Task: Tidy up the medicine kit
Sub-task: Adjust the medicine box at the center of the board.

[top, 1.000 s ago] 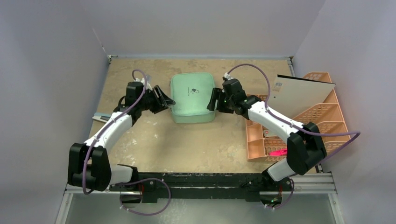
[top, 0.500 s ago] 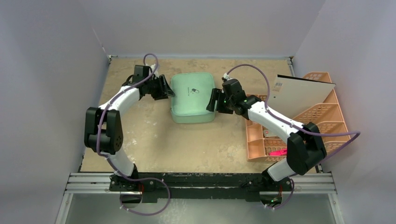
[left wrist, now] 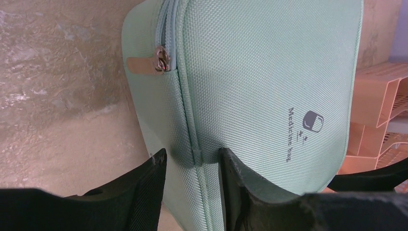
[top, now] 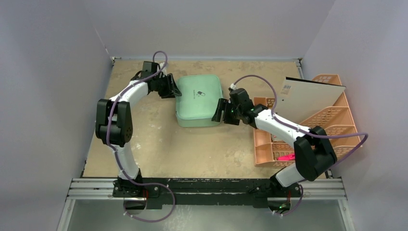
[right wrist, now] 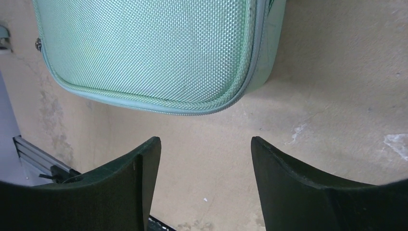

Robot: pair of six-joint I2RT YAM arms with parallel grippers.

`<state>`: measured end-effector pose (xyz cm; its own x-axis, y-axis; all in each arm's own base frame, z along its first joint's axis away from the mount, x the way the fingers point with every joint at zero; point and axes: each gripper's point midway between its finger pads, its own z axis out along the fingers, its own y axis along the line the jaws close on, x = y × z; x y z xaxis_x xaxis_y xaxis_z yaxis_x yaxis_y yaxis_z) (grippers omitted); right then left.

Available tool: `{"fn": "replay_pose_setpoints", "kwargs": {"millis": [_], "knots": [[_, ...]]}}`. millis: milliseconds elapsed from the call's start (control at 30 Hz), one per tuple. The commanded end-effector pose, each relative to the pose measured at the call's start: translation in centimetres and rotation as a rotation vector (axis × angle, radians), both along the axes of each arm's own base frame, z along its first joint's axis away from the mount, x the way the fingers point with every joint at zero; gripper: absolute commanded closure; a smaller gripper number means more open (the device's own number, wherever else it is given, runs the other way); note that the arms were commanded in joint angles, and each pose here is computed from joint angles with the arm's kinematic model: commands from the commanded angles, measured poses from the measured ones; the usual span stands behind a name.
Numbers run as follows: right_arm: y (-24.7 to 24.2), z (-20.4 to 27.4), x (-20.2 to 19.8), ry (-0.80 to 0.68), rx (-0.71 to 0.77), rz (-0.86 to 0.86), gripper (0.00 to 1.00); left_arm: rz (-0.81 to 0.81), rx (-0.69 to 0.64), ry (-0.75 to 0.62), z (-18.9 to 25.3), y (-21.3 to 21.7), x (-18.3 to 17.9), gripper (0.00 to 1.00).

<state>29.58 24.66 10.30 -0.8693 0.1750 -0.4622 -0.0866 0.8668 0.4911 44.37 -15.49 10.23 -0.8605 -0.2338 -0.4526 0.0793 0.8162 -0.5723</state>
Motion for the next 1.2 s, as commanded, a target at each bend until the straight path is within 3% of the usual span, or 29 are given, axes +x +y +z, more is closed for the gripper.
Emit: {"fn": "replay_pose_setpoints", "kwargs": {"millis": [0, 100, 167, 233, 400, 600, 1167], "knots": [[1.3, 1.9, 0.4, -0.022, 0.106, -0.018, 0.28, -0.011, 0.029, -0.056, 0.8, 0.8, 2.1, 0.59], [1.8, 1.9, 0.5, -0.016, 0.115, -0.001, 0.29, -0.030, 0.019, -0.063, 0.8, 0.6, 2.5, 0.67], [1.9, 1.9, 0.5, -0.005, 0.114, 0.005, 0.29, -0.034, 0.018, -0.056, 0.7, 0.6, 2.3, 0.82], [1.8, 1.6, 0.5, 0.005, 0.105, 0.001, 0.29, -0.031, 0.007, -0.047, 0.6, 0.5, 1.9, 0.90], [1.9, 0.9, 0.9, 0.013, 0.091, -0.004, 0.28, -0.017, -0.005, -0.004, -0.7, 0.5, 0.3, 0.99], [1.8, 0.3, 1.7, -0.014, 0.050, 0.020, 0.27, 0.021, 0.006, 0.063, -1.5, 1.1, -2.5, 1.00], [0.9, -0.2, 6.1, -0.108, -0.114, 0.057, 0.25, 0.086, 0.014, 0.071, -1.7, 1.6, -10.5, 0.99]]}}
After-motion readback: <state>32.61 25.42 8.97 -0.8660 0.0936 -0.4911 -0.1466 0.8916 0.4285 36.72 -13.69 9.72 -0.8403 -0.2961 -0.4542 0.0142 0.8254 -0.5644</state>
